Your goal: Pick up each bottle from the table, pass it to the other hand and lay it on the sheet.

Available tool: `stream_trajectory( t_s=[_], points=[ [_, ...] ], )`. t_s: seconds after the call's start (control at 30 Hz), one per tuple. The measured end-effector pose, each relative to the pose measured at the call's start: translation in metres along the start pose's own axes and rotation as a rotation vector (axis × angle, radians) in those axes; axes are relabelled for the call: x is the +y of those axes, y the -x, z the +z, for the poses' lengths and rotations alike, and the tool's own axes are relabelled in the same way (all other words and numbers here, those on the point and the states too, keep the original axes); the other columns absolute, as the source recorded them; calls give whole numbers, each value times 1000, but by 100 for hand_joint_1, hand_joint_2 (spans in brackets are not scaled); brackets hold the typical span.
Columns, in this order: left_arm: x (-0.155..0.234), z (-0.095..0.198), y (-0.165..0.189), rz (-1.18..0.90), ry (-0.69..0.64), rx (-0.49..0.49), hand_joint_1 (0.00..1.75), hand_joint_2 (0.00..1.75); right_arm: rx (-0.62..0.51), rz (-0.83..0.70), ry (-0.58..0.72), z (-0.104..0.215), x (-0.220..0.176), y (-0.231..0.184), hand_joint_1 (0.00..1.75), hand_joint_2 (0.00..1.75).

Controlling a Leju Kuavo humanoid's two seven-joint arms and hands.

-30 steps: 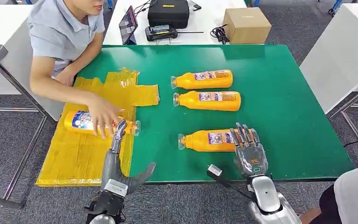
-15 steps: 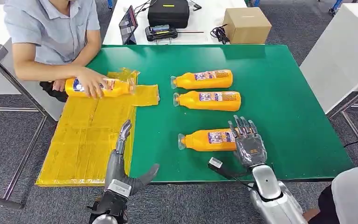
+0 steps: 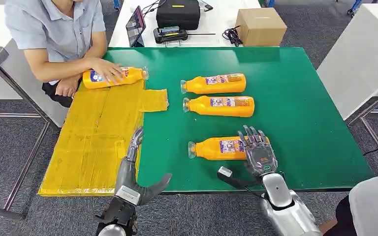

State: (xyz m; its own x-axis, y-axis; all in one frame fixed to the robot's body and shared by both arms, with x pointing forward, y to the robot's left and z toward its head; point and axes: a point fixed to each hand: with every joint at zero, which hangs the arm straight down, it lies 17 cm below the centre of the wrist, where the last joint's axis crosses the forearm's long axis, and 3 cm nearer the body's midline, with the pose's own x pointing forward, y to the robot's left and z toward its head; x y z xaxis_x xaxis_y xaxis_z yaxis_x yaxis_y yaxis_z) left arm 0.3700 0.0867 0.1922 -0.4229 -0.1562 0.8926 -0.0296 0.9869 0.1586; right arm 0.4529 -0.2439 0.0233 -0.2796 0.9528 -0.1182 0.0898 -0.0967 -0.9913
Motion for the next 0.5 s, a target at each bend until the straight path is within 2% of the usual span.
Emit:
stream_trajectory(
  t_s=[0.13,0.5],
  points=[
    [-2,1,2,18,7,13,0,175,14,86,7,0,1,8,0,175],
    [-3,2,5,16,11,19,0,175,14,96,-11,2,9,16,0,175]
  ],
)
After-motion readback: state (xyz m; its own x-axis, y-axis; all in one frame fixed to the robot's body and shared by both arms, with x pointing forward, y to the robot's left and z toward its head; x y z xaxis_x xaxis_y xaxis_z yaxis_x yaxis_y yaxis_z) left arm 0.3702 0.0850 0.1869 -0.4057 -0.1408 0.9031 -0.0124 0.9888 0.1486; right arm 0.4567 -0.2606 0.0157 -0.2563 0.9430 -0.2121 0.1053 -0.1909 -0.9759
